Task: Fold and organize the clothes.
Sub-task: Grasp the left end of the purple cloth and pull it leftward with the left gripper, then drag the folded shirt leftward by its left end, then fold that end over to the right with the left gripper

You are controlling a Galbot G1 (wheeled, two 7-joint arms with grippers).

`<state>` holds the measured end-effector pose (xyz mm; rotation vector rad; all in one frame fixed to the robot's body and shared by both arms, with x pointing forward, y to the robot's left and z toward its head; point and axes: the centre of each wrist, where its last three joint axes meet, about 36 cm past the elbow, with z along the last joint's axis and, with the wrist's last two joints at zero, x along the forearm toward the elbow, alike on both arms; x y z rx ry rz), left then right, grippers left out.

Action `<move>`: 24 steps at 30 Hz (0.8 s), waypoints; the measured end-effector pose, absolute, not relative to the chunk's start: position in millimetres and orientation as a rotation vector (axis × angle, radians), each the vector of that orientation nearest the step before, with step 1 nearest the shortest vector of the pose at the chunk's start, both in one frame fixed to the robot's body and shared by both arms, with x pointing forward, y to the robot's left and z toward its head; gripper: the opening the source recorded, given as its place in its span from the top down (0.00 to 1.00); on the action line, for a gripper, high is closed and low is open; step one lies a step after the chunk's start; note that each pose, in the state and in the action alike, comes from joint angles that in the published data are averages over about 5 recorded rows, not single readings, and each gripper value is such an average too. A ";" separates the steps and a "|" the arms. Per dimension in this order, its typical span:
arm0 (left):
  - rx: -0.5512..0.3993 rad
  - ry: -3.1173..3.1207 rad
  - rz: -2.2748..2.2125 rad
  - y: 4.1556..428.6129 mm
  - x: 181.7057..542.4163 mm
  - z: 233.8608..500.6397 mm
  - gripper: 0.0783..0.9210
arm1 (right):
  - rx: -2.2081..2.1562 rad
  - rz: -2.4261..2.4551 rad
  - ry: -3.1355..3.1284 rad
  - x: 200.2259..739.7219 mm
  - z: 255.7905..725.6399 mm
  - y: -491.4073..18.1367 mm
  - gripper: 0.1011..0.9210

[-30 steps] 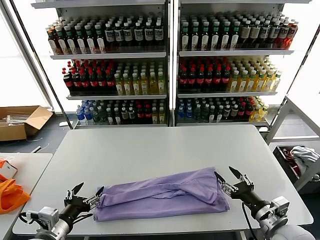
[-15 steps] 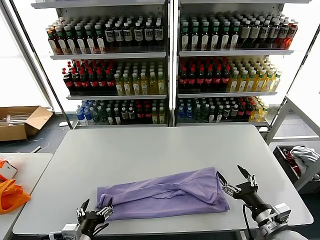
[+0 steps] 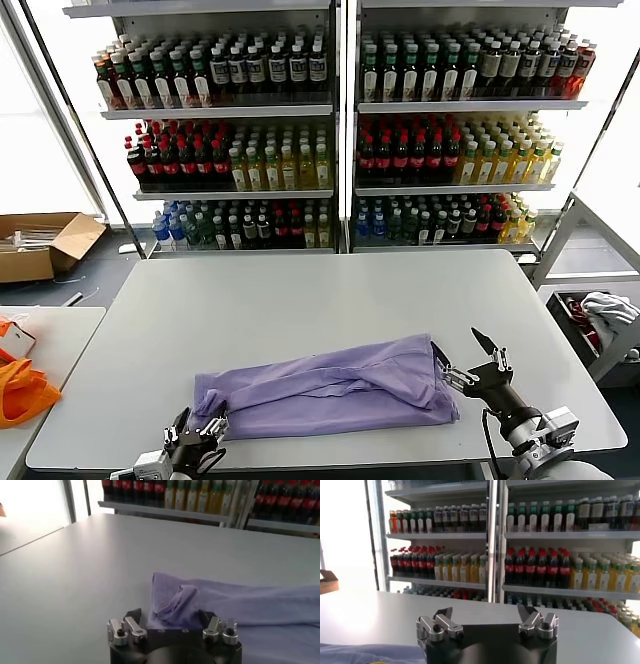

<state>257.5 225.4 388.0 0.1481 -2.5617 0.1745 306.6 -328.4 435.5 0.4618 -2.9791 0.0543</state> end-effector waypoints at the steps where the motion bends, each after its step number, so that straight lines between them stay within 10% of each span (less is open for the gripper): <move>1: 0.145 -2.559 0.181 224.3 257.1 387.7 0.37 | 0.462 0.055 -2.979 306.6 435.6 -328.6 0.12; 17: 0.100 -2.554 0.217 220.3 252.0 389.9 0.91 | 0.470 0.029 -2.993 310.4 439.9 -328.8 0.12; 24: 0.116 -2.588 0.158 253.6 261.4 408.1 0.97 | 0.467 0.005 -2.996 311.8 438.4 -329.2 0.12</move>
